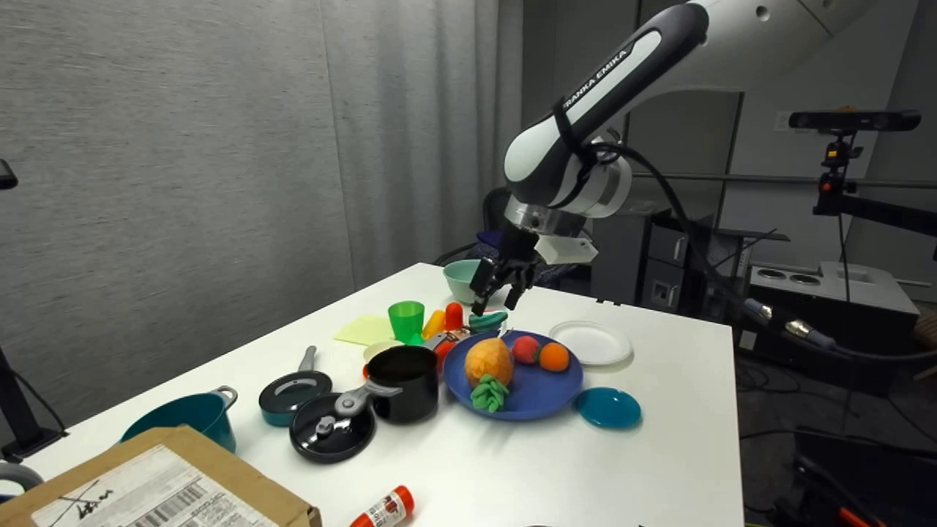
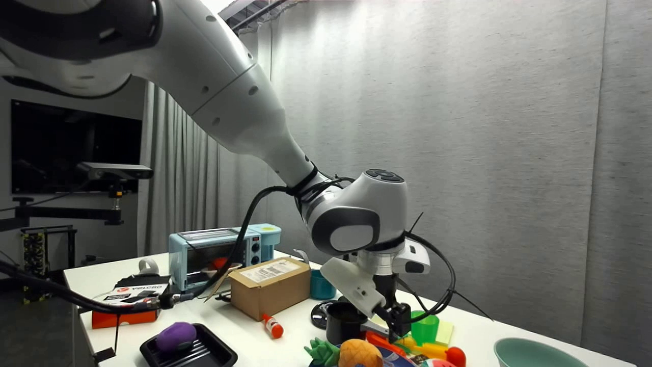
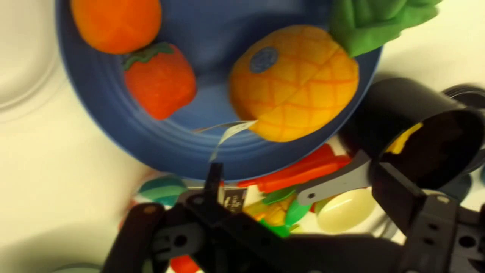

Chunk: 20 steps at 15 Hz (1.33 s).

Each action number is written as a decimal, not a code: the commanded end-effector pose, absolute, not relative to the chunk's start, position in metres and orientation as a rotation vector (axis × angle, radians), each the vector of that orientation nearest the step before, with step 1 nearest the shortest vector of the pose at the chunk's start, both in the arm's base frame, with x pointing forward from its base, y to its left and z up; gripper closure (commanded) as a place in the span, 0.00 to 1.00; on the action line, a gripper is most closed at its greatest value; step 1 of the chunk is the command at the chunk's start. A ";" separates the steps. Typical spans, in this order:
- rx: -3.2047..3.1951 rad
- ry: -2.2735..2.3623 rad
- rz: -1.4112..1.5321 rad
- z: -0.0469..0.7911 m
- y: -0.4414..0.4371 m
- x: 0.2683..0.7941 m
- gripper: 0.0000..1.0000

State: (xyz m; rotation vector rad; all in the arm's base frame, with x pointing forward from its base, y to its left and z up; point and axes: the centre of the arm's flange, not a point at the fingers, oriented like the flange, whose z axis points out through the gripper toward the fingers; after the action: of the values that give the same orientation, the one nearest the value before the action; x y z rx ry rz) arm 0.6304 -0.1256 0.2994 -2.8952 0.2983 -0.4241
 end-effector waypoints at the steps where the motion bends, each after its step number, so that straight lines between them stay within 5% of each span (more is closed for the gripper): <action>1: -3.011 0.530 -0.418 0.301 -0.154 0.654 0.00; 20: -3.075 0.663 -0.718 0.251 -0.192 0.698 0.00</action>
State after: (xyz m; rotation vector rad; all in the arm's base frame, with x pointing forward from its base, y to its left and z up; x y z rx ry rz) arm 0.6794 -0.1890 0.2596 -3.0718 0.6746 -0.6588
